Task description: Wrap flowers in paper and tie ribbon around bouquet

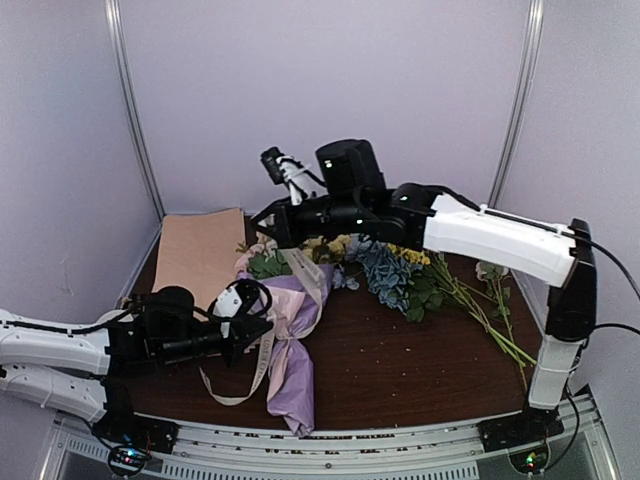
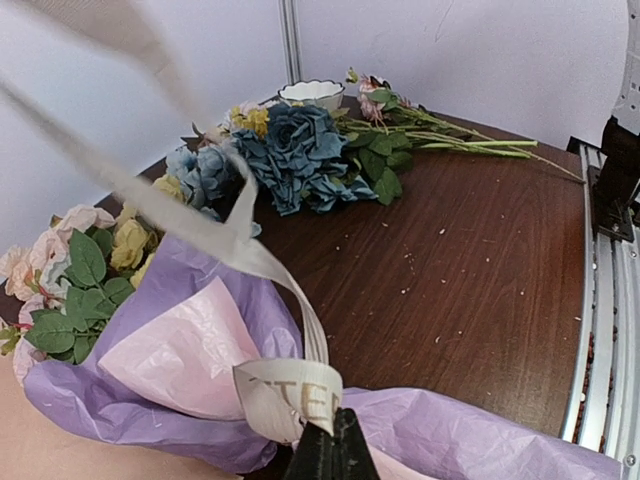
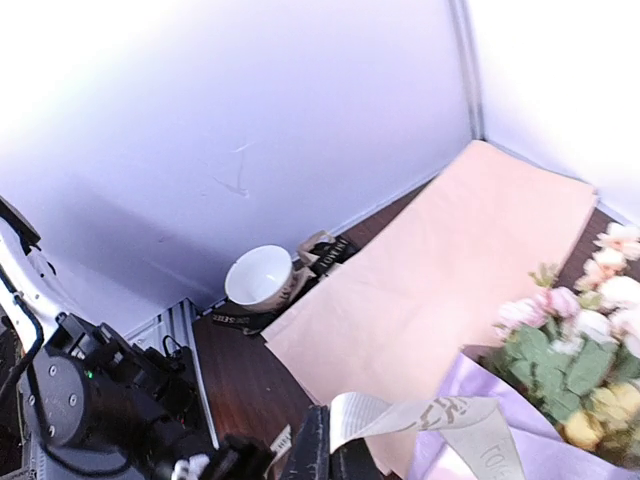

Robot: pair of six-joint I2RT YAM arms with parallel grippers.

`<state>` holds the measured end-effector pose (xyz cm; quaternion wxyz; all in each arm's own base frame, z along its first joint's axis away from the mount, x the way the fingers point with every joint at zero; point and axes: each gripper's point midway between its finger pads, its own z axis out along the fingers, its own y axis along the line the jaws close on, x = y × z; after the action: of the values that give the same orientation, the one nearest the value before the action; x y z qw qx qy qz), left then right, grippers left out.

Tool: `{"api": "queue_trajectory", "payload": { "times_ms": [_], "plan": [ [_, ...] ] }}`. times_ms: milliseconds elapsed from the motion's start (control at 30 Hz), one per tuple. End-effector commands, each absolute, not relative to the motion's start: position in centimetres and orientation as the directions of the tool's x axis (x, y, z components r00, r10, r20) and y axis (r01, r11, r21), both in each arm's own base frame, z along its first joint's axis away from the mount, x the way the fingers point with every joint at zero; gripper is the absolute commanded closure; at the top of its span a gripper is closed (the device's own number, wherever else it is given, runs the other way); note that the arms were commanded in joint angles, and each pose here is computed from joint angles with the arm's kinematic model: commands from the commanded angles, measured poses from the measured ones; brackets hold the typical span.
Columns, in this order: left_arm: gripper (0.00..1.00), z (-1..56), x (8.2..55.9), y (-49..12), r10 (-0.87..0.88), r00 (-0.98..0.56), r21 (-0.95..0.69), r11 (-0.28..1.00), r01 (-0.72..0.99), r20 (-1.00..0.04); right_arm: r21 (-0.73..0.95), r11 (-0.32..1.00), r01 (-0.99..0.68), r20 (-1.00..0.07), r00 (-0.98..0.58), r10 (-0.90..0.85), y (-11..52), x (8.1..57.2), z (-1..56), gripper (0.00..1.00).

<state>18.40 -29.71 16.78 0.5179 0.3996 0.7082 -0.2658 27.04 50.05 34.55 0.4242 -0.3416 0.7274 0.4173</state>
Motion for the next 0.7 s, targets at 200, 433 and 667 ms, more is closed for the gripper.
{"api": "queue_trajectory", "payload": {
  "times_ms": [200, 433, 667],
  "plan": [
    [1.0, 19.4, 17.8, -30.1, 0.183, -0.082, 0.033, 0.549, 0.835, -0.98, 0.355, 0.237, -0.904, -0.898, -0.4, -0.18, 61.3, 24.4, 32.4, 0.76],
    [1.0, 20.3, 17.8, -29.2, 0.14, -0.068, 0.024, 0.571, 0.821, -0.988, 0.256, 0.239, -0.937, -0.93, -0.306, -0.205, 57.7, 24.0, 33.9, 0.46],
    [1.0, 20.3, 18.4, -28.7, 0.136, -0.079, 0.021, 0.609, 0.793, -0.988, 0.129, 0.176, -0.976, -0.94, -0.177, -0.293, 51.4, 22.7, 33.5, 0.29]
  ]
}}
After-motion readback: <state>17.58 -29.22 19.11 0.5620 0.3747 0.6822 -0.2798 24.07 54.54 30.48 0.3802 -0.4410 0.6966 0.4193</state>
